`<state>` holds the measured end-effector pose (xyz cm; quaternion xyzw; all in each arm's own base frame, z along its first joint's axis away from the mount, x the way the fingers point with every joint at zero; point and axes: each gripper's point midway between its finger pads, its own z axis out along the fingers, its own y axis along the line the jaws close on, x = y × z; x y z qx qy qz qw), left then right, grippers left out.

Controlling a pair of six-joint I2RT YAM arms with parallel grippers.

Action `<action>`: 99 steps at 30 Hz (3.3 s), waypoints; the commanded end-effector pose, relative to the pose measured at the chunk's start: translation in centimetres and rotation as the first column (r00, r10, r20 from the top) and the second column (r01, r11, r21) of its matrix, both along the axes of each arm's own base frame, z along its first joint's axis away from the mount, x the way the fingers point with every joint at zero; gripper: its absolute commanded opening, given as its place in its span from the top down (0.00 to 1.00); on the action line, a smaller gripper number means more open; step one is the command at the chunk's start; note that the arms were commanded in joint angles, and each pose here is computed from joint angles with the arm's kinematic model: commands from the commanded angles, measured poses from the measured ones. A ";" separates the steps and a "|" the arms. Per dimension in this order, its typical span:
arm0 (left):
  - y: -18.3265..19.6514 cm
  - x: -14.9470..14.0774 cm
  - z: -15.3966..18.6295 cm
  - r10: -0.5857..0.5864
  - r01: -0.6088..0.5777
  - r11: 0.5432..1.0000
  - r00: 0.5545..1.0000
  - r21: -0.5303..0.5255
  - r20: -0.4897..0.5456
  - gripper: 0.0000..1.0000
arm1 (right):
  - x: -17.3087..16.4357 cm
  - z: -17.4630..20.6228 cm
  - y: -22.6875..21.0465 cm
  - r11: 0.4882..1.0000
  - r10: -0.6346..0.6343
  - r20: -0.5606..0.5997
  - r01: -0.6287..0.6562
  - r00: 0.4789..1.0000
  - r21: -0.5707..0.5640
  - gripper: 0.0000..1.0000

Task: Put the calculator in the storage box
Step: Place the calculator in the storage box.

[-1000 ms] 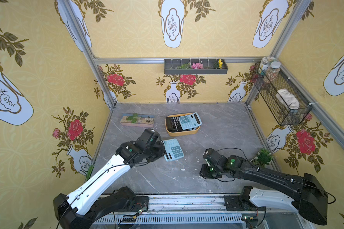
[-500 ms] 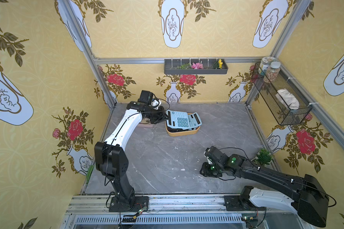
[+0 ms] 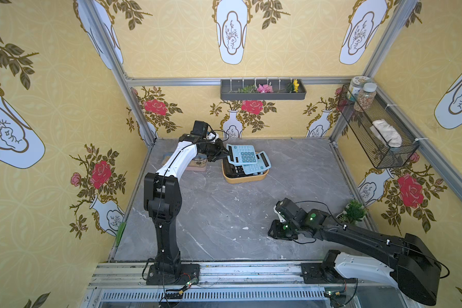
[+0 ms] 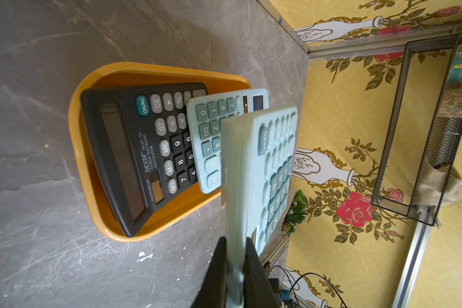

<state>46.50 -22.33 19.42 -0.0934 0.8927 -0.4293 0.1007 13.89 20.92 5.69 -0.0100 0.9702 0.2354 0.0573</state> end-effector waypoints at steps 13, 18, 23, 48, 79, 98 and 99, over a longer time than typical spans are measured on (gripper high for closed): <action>-0.6 1.5 -3.8 0.003 -0.005 0.999 0.999 -0.042 -0.046 0.87 | -0.1 -0.2 0.3 1.000 0.000 0.004 0.000 1.000 0.030 0.63; -0.5 1.8 -4.8 0.006 -0.008 0.999 0.998 -0.036 -0.061 0.87 | -0.3 -0.4 0.0 1.000 -0.004 0.000 0.004 1.000 0.026 0.62; 0.0 2.3 -5.7 0.015 -0.018 0.999 0.997 -0.035 -0.074 0.87 | -0.5 -0.7 0.0 1.000 -0.002 -0.010 0.002 1.000 0.030 0.63; 0.4 2.4 -7.2 0.005 -0.009 0.999 0.994 -0.038 -0.106 0.87 | -0.7 -1.6 0.3 1.000 0.015 -0.042 -0.014 0.999 0.028 0.64; 1.0 2.4 -8.4 0.007 -0.010 1.000 0.991 -0.018 -0.134 0.70 | -0.6 -2.1 0.6 0.999 0.032 -0.061 -0.031 0.998 0.020 0.60; 4.8 -0.7 -4.8 0.067 -0.063 0.997 0.995 0.048 -0.068 0.50 | 0.6 0.9 -1.2 0.998 -0.003 0.034 0.005 0.999 -0.061 0.53; 5.5 -1.8 -4.5 0.075 -0.072 0.996 0.995 0.054 -0.061 0.46 | 1.2 1.7 -1.7 0.996 -0.003 0.068 0.010 0.998 -0.093 0.51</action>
